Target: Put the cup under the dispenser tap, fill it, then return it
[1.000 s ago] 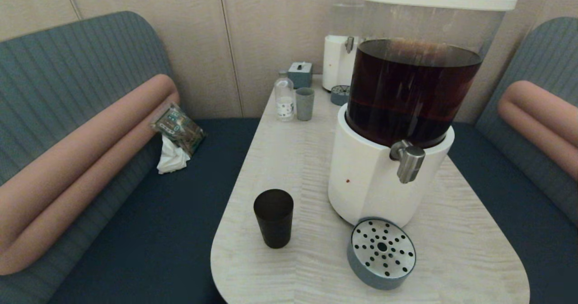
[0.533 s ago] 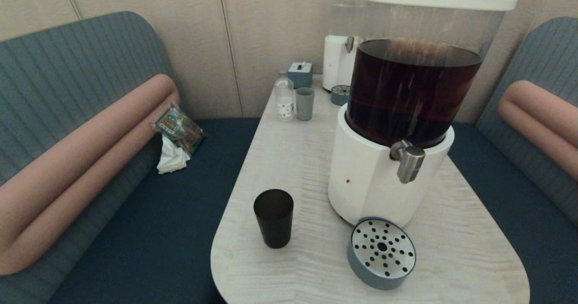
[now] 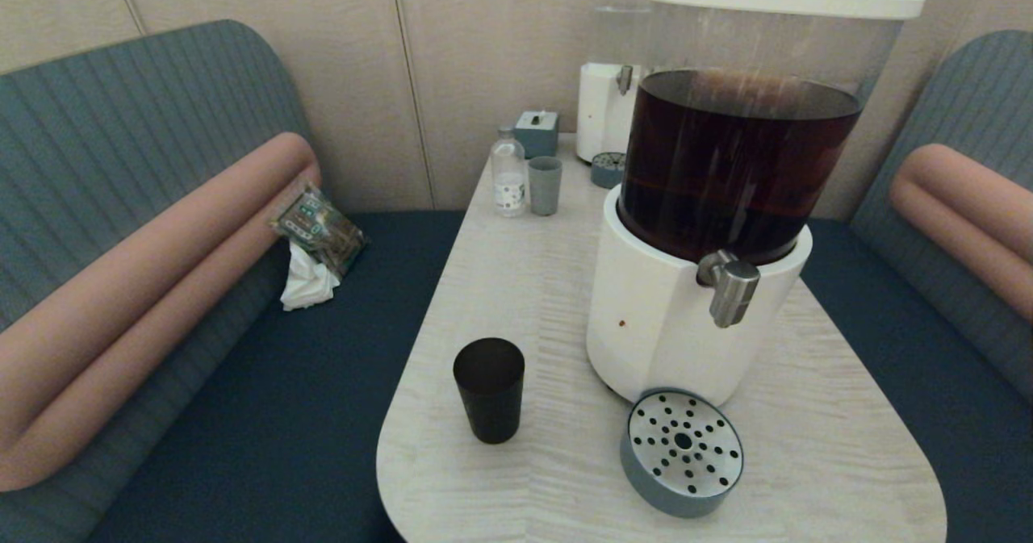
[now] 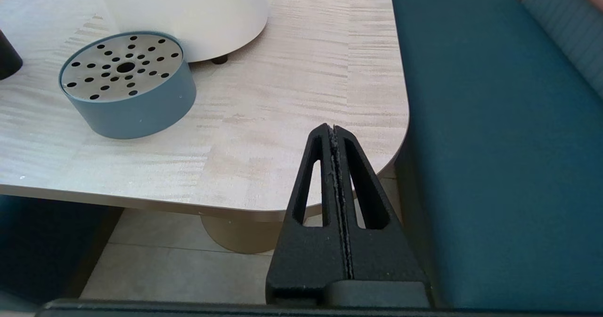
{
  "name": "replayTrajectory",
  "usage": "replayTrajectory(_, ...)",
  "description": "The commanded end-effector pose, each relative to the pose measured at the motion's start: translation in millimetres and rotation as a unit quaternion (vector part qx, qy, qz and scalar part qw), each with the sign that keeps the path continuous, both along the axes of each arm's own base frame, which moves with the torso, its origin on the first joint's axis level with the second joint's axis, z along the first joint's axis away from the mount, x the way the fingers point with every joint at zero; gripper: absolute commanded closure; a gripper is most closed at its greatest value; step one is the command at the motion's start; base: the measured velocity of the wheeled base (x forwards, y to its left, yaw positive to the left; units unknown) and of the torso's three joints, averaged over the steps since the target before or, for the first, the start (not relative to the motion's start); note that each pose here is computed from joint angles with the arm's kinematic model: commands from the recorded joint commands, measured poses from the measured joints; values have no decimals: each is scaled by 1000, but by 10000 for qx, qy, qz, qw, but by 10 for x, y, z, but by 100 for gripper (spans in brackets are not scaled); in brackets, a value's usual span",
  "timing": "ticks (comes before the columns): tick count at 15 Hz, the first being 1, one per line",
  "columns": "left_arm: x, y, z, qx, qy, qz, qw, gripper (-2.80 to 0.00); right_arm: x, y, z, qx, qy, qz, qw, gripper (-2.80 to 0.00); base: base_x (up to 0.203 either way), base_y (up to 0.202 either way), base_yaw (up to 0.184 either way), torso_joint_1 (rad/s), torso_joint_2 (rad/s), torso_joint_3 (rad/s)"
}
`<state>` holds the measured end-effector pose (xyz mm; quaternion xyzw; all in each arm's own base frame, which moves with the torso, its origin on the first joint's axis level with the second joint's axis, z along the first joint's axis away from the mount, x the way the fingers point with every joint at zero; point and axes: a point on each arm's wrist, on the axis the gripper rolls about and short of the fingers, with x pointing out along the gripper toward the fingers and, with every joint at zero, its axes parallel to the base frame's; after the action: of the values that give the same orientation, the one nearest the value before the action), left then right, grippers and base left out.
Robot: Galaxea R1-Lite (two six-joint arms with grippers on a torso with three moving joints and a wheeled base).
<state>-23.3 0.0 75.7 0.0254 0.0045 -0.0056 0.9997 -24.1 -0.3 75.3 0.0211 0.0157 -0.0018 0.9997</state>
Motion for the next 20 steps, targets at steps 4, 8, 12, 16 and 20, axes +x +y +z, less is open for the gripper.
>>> replayTrajectory(4, -29, -5, 100, 12, -163, -100, 9998, 0, 0, 0, 0, 3, 4, 0, 10000, 0, 0, 0, 0, 0, 0, 0)
replayTrajectory(8, -224, -33, 408, -190, -48, -757, 9969, 0, 0, 0, 0, 3, 4, 0, 10000, 0, 0, 0, 0, 0, 0, 0)
replayTrajectory(12, -196, -79, 512, -411, 210, -1779, 9830, 0, 0, 0, 0, 3, 4, 6, 10000, 0, 0, 0, 0, 0, 0, 0)
replayTrajectory(16, 127, -86, 955, -854, 629, -1899, 9761, 0, 0, 0, 0, 3, 4, 6, 10000, 0, 0, 0, 0, 0, 0, 0)
replayTrajectory(20, 663, -92, 1022, -841, 385, -1960, 9762, 0, 0, 0, 0, 3, 4, 0, 10000, 0, 0, 0, 0, 0, 0, 0)
